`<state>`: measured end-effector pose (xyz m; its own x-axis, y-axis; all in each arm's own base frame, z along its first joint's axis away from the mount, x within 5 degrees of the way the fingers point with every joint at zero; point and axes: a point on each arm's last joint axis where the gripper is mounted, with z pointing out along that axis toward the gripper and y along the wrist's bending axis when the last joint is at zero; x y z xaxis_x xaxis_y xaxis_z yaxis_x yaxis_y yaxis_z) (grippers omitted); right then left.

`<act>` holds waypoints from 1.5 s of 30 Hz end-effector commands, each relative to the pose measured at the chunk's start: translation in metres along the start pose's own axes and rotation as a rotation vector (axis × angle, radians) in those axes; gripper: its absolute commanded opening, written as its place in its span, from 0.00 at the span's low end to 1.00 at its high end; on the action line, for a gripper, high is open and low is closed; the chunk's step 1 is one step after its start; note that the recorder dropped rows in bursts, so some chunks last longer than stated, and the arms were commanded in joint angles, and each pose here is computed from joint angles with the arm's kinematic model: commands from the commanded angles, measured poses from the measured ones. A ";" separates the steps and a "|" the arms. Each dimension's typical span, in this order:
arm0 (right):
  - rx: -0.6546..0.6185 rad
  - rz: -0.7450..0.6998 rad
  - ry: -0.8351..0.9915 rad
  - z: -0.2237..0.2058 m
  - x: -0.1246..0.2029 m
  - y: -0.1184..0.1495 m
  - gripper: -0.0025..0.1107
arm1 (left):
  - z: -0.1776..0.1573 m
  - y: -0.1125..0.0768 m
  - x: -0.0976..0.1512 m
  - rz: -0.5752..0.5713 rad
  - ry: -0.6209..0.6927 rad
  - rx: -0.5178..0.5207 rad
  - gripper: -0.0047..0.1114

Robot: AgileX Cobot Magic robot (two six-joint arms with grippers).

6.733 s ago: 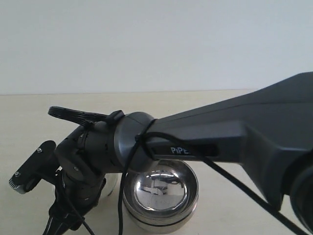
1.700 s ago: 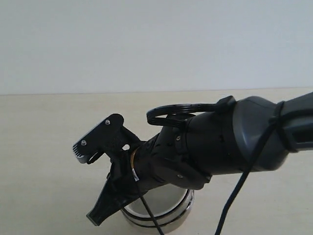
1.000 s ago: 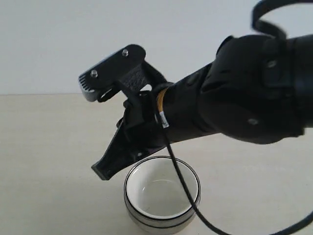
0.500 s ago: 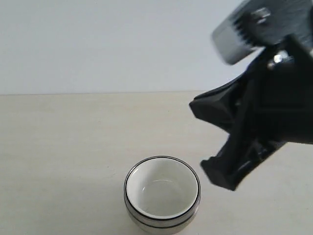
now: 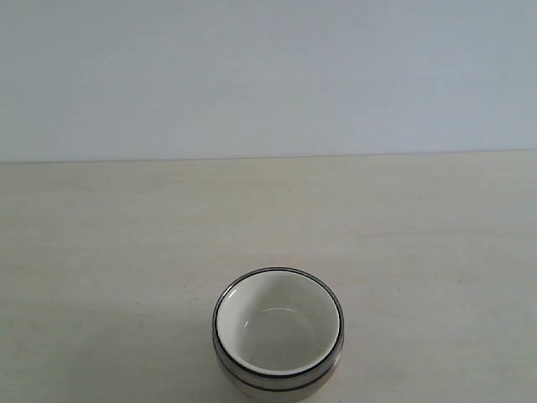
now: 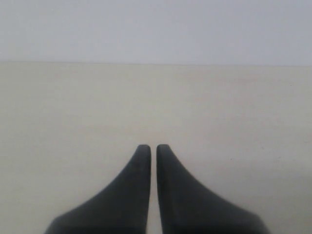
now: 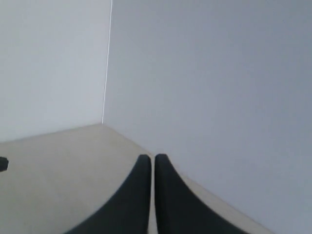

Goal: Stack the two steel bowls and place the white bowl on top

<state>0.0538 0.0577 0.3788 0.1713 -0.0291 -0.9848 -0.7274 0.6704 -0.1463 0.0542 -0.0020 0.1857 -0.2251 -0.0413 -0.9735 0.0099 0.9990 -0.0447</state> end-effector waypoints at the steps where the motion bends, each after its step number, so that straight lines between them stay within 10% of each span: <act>1: 0.027 0.015 -0.097 -0.031 -0.002 -0.005 0.02 | 0.000 0.000 0.000 -0.004 -0.007 0.005 0.07; 22: 0.071 0.170 -0.348 -0.094 0.001 -0.012 0.02 | 0.000 0.000 0.000 -0.004 -0.007 0.005 0.07; 32: 0.427 0.204 -0.231 -0.081 0.032 -0.007 0.02 | 0.000 0.000 0.000 -0.004 -0.007 0.005 0.07; 45: 0.520 0.277 -0.371 -0.063 0.060 -0.002 0.02 | 0.000 0.000 0.000 -0.004 -0.007 0.005 0.07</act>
<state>0.0223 0.0072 0.3180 0.3025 0.3767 -0.8755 -0.3778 0.8907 0.2528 0.0542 -0.0020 0.1857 -0.2251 -0.0413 -0.9735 0.0099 0.9990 -0.0447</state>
